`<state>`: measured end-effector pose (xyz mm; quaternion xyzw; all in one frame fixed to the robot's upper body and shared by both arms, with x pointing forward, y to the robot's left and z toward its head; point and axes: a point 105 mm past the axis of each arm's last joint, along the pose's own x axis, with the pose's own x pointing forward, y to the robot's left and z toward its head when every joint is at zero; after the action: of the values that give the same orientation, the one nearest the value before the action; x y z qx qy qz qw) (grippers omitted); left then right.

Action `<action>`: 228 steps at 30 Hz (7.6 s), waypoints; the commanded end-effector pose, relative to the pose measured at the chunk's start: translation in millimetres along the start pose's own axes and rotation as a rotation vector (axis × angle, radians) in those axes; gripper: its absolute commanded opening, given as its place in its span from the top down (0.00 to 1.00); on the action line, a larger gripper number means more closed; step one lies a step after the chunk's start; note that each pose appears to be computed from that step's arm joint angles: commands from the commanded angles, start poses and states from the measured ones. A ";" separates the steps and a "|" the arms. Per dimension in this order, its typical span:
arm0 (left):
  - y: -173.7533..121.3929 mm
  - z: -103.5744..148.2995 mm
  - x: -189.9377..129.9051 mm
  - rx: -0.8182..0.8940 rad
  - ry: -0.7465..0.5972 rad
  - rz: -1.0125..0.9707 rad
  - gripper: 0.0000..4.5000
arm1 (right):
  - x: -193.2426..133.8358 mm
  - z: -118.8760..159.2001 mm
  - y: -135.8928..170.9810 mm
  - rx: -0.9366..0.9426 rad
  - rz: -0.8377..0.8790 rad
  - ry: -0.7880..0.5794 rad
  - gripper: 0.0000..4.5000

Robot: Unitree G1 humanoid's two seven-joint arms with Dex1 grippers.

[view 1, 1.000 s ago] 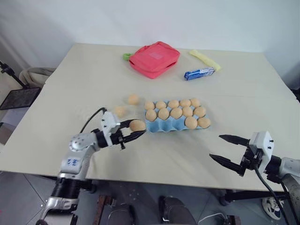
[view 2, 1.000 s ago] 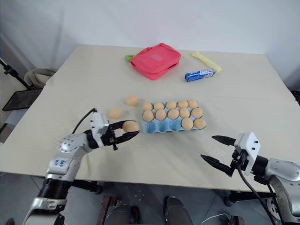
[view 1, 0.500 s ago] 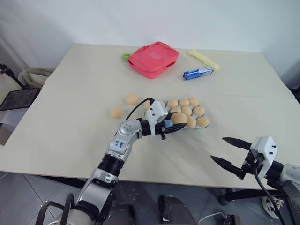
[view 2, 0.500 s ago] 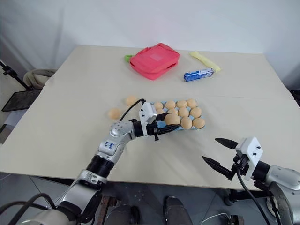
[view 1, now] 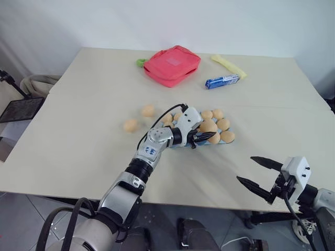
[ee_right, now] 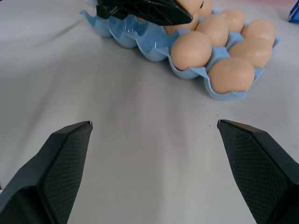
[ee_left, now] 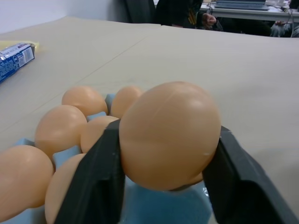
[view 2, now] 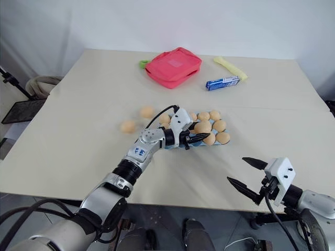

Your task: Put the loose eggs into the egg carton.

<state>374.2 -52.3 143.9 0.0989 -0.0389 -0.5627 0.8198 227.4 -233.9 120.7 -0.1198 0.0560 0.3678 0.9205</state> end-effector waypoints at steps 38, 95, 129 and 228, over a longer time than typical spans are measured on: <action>19.3 -15.2 -241.3 0.071 0.001 0.313 0.00 | 13.7 21.8 -17.9 -0.088 0.066 -0.087 0.00; 113.3 -65.8 -199.9 -0.125 0.117 0.555 0.05 | 13.0 24.6 -13.8 -0.079 0.039 -0.079 0.00; 85.0 -1.3 -158.0 -0.024 -0.071 0.252 0.62 | 15.2 14.1 -17.1 -0.074 0.007 -0.076 0.00; 140.5 -20.5 -133.6 -0.103 0.078 0.619 0.01 | 6.0 18.2 -15.3 -0.076 -0.018 -0.073 0.00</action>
<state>453.6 128.1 143.9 0.0465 0.0130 -0.2835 0.9578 243.9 -235.5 125.8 -0.1319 0.0318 0.3726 0.9180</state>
